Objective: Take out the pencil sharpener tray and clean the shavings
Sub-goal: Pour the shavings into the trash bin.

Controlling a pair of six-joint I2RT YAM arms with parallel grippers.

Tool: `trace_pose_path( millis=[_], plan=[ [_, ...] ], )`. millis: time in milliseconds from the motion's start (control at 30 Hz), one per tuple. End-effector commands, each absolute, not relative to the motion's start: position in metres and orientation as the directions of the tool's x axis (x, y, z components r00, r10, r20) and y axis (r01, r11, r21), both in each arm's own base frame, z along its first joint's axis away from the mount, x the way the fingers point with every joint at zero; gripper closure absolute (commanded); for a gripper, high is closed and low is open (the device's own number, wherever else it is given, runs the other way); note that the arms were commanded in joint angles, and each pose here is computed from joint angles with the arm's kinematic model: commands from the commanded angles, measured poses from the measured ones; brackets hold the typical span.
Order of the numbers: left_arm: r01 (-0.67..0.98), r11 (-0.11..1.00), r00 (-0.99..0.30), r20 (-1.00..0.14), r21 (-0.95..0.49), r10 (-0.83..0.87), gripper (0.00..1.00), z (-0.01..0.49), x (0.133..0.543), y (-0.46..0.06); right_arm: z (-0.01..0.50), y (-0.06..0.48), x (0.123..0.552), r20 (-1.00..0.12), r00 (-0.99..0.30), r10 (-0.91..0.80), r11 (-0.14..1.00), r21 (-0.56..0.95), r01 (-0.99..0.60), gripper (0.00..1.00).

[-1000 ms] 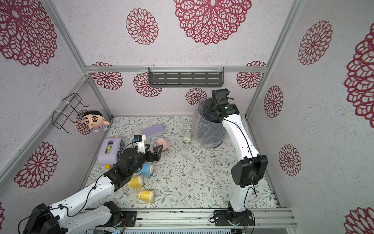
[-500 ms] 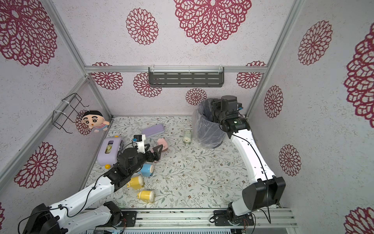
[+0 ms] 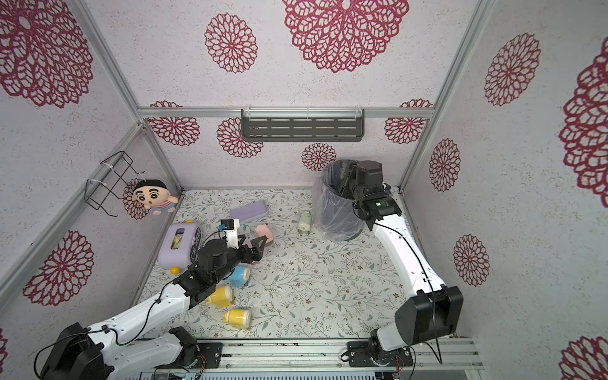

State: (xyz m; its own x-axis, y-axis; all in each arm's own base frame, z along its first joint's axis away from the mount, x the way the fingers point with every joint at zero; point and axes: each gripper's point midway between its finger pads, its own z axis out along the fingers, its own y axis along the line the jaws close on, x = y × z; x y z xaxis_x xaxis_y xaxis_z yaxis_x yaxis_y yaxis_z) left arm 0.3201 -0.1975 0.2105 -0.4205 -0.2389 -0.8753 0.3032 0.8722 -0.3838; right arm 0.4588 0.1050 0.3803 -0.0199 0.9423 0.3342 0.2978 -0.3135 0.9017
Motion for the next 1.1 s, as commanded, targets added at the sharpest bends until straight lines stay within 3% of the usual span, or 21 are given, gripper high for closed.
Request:
trace_pose_path(
  millis=[0, 133, 433, 833, 1067],
  plan=[
    [0.31, 0.867, -0.41, -0.878, -0.39, -0.248, 0.03, 0.212, 0.321, -0.201, 0.415, 0.103, 0.452, 0.391, 0.002, 0.921, -0.381, 0.898, 0.221, 0.55],
    [0.314, 0.862, -0.416, -0.874, -0.398, -0.251, 0.03, 0.212, 0.321, -0.203, 0.41, 0.108, 0.451, 0.384, 0.01, 0.923, -0.375, 0.895, 0.241, 0.55],
    [0.318, 0.86, -0.4, -0.879, -0.399, -0.26, 0.03, 0.219, 0.318, -0.2, 0.347, 0.112, 0.445, 0.402, 0.025, 0.915, -0.387, 0.862, 0.328, 0.55],
    [0.322, 0.858, -0.394, -0.881, -0.4, -0.263, 0.03, 0.223, 0.317, -0.199, 0.405, 0.113, 0.445, 0.367, -0.032, 0.93, -0.348, 0.903, 0.251, 0.55],
    [0.322, 0.859, -0.396, -0.881, -0.397, -0.259, 0.03, 0.221, 0.317, -0.2, 0.344, 0.11, 0.439, 0.409, -0.004, 0.913, -0.387, 0.868, 0.31, 0.54]
  ],
)
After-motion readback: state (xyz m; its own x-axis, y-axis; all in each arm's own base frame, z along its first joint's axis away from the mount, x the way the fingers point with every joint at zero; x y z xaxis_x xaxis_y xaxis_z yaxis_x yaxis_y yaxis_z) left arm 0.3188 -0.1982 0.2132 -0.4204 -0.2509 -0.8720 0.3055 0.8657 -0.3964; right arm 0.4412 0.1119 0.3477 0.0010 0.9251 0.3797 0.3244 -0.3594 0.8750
